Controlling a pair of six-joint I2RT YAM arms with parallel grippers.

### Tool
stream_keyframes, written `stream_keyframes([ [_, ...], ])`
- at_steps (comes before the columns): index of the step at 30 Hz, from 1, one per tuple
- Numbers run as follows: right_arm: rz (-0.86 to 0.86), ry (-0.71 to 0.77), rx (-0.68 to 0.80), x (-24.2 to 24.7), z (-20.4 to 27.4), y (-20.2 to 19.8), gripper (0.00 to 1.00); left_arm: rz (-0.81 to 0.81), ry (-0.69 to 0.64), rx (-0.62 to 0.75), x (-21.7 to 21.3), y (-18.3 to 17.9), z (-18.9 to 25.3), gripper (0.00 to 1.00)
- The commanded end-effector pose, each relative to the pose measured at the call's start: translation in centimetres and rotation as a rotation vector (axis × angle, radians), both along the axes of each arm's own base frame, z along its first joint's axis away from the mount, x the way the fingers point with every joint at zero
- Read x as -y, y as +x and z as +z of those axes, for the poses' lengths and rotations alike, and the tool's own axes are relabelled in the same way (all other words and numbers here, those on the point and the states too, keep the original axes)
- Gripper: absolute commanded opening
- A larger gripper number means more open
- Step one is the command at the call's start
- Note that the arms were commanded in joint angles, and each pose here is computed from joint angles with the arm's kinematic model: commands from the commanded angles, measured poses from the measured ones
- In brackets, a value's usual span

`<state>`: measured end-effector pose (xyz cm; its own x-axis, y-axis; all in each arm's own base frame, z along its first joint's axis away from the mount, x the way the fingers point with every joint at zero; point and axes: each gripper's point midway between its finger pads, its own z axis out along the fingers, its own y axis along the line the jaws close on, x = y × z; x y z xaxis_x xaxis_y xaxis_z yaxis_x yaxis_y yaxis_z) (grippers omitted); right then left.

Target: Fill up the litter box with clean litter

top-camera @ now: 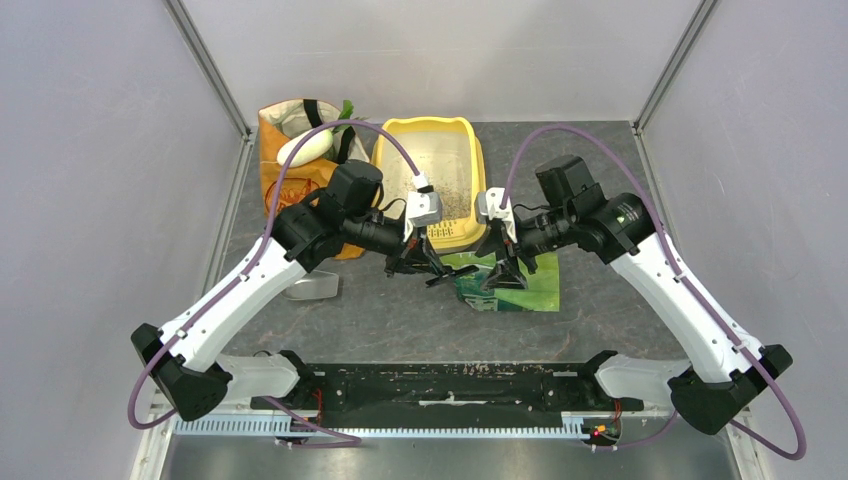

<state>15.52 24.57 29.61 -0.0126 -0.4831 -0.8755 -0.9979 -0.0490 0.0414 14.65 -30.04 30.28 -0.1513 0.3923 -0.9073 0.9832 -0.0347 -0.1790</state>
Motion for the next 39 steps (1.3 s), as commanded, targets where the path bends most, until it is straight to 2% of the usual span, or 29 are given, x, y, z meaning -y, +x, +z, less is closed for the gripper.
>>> stream_keyframes([
  [1, -0.009, 0.022, 0.031, -0.9, 0.4, 0.4, 0.61, -0.022, -0.079, 0.006, 1.3, -0.4, 2.6, 0.02],
  [3, -0.015, 0.031, 0.042, -1.2, 0.7, 0.6, 0.56, -0.018, -0.073, -0.005, 1.3, -0.3, 2.3, 0.02],
  [11, -0.005, 0.022, 0.044, -1.1, 0.5, 0.2, 0.21, 0.017, -0.086, -0.022, 1.6, 0.1, 2.6, 0.02],
  [13, -0.006, 0.013, 0.042, -0.9, 0.3, 0.0, 0.15, 0.024, -0.093, -0.014, 1.4, 0.1, 2.7, 0.02],
  [14, -0.006, 0.011, 0.044, -0.8, 0.4, 0.0, 0.13, 0.031, -0.091, -0.009, 1.2, 0.2, 2.8, 0.05],
  [16, -0.009, 0.007, 0.047, -0.7, 0.4, 0.0, 0.1, 0.061, -0.094, 0.001, 0.4, 0.6, 3.1, 0.33],
  [17, -0.014, 0.005, 0.047, -0.6, 0.4, 0.0, 0.1, 0.082, -0.101, 0.01, -0.1, 0.9, 3.4, 0.51],
  [18, -0.019, 0.003, 0.048, -0.5, 0.4, 0.0, 0.1, 0.099, -0.11, 0.023, -0.7, 1.1, 3.6, 0.62],
  [21, -0.025, 0.001, 0.045, -0.5, 0.3, 0.0, 0.09, 0.081, -0.134, 0.09, -1.8, 0.3, 3.5, 0.73],
  [24, -0.037, 0.008, 0.047, -0.6, 0.4, 0.2, 0.09, 0.076, -0.157, 0.068, -1.3, -0.2, 3.2, 0.83],
  [26, -0.041, 0.014, 0.047, -0.8, 0.5, 0.4, 0.09, 0.076, -0.146, 0.049, -0.5, -0.2, 2.9, 0.84],
  [30, -0.048, 0.019, 0.031, -0.9, 0.7, 0.4, 0.09, 0.205, -0.148, 0.052, 0.8, 2.1, 2.5, 0.86],
  [35, -0.068, 0.019, 0.024, -0.8, 0.7, 0.4, 0.09, 0.153, -0.154, 0.076, 1.8, 1.3, 1.9, 0.86],
  [39, -0.08, 0.017, 0.016, -0.7, 0.7, 0.4, 0.09, 0.131, -0.169, 0.086, 2.4, 0.7, 1.8, 0.74],
])
